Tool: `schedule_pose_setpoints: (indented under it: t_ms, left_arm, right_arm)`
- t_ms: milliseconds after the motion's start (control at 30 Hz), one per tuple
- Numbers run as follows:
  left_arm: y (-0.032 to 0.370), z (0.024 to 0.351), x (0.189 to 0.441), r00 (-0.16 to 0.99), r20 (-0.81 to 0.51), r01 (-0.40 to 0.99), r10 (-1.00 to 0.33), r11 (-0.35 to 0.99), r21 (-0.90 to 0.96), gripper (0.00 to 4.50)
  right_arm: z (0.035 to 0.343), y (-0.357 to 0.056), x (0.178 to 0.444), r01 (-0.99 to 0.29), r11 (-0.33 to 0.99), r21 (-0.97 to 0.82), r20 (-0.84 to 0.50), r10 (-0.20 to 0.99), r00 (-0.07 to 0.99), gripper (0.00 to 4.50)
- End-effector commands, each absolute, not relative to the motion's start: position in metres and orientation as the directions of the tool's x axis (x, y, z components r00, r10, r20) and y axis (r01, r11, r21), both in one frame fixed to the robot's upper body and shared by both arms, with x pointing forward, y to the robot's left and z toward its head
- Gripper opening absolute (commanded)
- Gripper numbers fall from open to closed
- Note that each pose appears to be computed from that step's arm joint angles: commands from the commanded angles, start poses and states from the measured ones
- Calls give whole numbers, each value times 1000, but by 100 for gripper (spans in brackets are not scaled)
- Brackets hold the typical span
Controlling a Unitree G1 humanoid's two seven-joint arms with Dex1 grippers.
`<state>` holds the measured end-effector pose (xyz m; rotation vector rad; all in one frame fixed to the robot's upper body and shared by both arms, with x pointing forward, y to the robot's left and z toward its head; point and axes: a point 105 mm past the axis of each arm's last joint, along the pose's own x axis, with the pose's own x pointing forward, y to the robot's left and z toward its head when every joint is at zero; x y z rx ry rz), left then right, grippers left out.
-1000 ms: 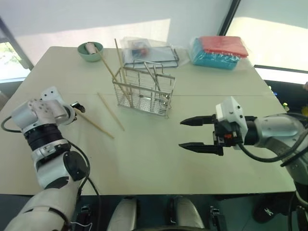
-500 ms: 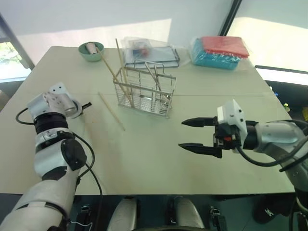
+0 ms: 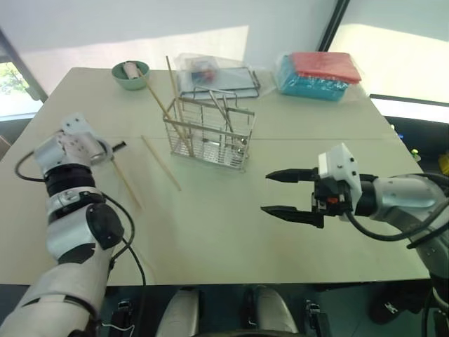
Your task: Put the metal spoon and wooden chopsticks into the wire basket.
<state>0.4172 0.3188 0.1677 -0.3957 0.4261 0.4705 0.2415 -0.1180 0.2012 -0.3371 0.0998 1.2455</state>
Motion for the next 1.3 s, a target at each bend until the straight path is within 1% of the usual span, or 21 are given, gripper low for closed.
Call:
schedule_pose_setpoints:
  t_ms: [33, 67, 100, 133, 167, 200, 267, 333, 400, 533, 633, 767, 1000, 1167, 1300]
  left_arm:
    - [335, 287, 420, 933, 19, -334, 359, 885, -325, 4]
    - [331, 322, 416, 935, 175, -239, 307, 915, -326, 4]
    - [324, 351, 410, 920, 303, -152, 248, 939, -308, 4]
    - [314, 379, 402, 890, 419, -57, 177, 957, -283, 4]
    - [306, 400, 395, 858, 501, 18, 116, 966, -256, 4]
    - [298, 420, 387, 819, 569, 71, 68, 973, -218, 4]
    - [278, 447, 378, 759, 651, 167, -29, 974, -151, 4]
    - [252, 461, 378, 720, 682, 246, -125, 966, -82, 4]
    - [228, 461, 384, 707, 679, 274, -197, 962, -6, 4]
    - [176, 440, 405, 693, 638, 394, -336, 918, 56, 4]
    - [155, 429, 413, 683, 622, 437, -383, 897, 72, 4]
    - [123, 405, 423, 669, 587, 495, -455, 863, 104, 4]
    - [106, 372, 432, 689, 528, 529, -497, 842, 103, 4]
    - [106, 347, 433, 710, 496, 531, -500, 843, 90, 4]
    - [110, 336, 433, 721, 489, 524, -492, 848, 80, 4]
  right_arm:
    - [213, -118, 242, -931, 280, -233, -227, 916, 332, 350]
    - [213, -119, 242, -931, 283, -232, -227, 915, 334, 350]
    - [213, -120, 242, -930, 285, -231, -230, 913, 337, 350]
    - [211, -121, 242, -929, 288, -230, -235, 910, 341, 350]
    - [211, -122, 241, -929, 291, -230, -238, 908, 344, 350]
    - [211, -122, 241, -928, 294, -231, -239, 907, 347, 350]
    - [213, -122, 241, -925, 305, -227, -227, 907, 355, 350]
    - [214, -121, 240, -922, 316, -223, -212, 908, 362, 350]
    - [214, -119, 239, -920, 321, -224, -206, 907, 367, 350]
    - [212, -115, 237, -914, 339, -222, -189, 905, 382, 350]
    - [213, -112, 235, -910, 349, -224, -175, 904, 390, 350]
    - [215, -112, 234, -896, 380, -228, -159, 894, 420, 350]
    - [215, -118, 234, -871, 433, -233, -151, 868, 472, 350]
    - [217, -120, 235, -859, 454, -237, -138, 859, 493, 350]
    - [220, -122, 238, -852, 468, -235, -127, 854, 504, 350]
